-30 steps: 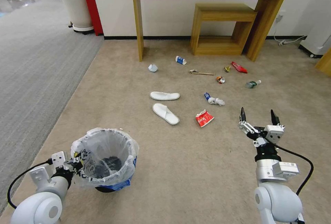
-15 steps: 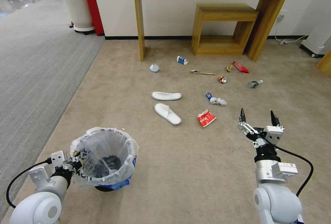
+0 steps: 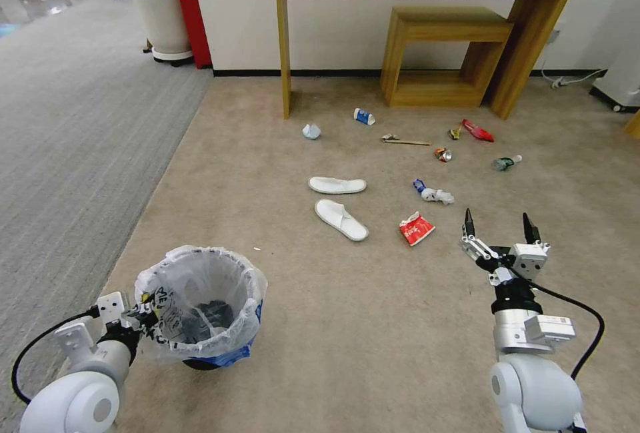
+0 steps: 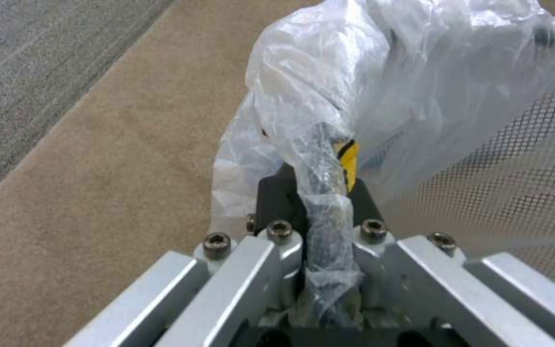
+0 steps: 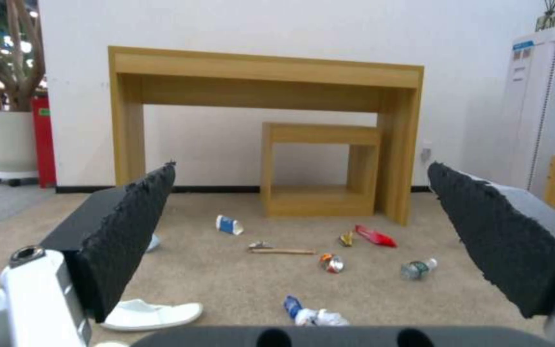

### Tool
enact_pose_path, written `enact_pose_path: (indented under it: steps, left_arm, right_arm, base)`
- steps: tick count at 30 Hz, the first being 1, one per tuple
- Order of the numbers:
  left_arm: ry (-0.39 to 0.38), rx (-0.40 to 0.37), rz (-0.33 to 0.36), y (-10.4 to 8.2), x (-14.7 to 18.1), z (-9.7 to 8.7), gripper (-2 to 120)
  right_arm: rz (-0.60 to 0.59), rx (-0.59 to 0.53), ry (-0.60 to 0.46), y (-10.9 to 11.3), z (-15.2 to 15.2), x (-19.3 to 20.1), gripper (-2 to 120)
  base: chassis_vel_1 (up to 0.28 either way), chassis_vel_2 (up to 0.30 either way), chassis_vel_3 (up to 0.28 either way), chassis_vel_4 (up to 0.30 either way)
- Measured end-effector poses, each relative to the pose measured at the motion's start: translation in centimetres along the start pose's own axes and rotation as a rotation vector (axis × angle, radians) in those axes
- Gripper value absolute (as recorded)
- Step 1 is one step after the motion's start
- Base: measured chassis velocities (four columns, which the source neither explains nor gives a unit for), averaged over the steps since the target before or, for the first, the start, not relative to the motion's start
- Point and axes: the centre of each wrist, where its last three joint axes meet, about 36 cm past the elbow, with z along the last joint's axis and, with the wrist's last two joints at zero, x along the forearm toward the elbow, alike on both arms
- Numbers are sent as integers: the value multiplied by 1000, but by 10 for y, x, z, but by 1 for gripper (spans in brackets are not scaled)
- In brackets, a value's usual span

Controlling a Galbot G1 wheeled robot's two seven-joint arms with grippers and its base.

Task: Pick up the trash bin and place the garbage on the floor into it.

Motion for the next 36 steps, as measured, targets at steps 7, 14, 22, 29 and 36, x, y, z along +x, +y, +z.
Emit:
enact_pose_path:
  steps: [7, 14, 22, 29, 36]
  left_arm:
    - [1, -1, -2, 0, 0, 0, 3]
    - [-2, 0, -3, 0, 0, 1, 3]
    - [-4, 0, -1, -1, 0, 1, 3]
    - [-7, -1, -1, 0, -1, 1, 3]
    - [-4, 0, -2, 0, -3, 2, 3]
  right_arm:
    - [-10, -1, 7, -2, -1, -2, 100]
    - [-14, -5, 13, -1, -2, -2, 100]
    - [-15, -4, 14, -1, -3, -1, 100]
    - [-12, -9, 16, 1, -2, -1, 100]
    - [-9, -11, 19, 1, 0, -1, 100]
  base:
    - [0, 0, 0, 0]
    - [0, 0, 0, 0]
    - [-105, 108, 117, -118]
    - [-167, 154, 158, -148]
    - [-100, 124, 113, -108]
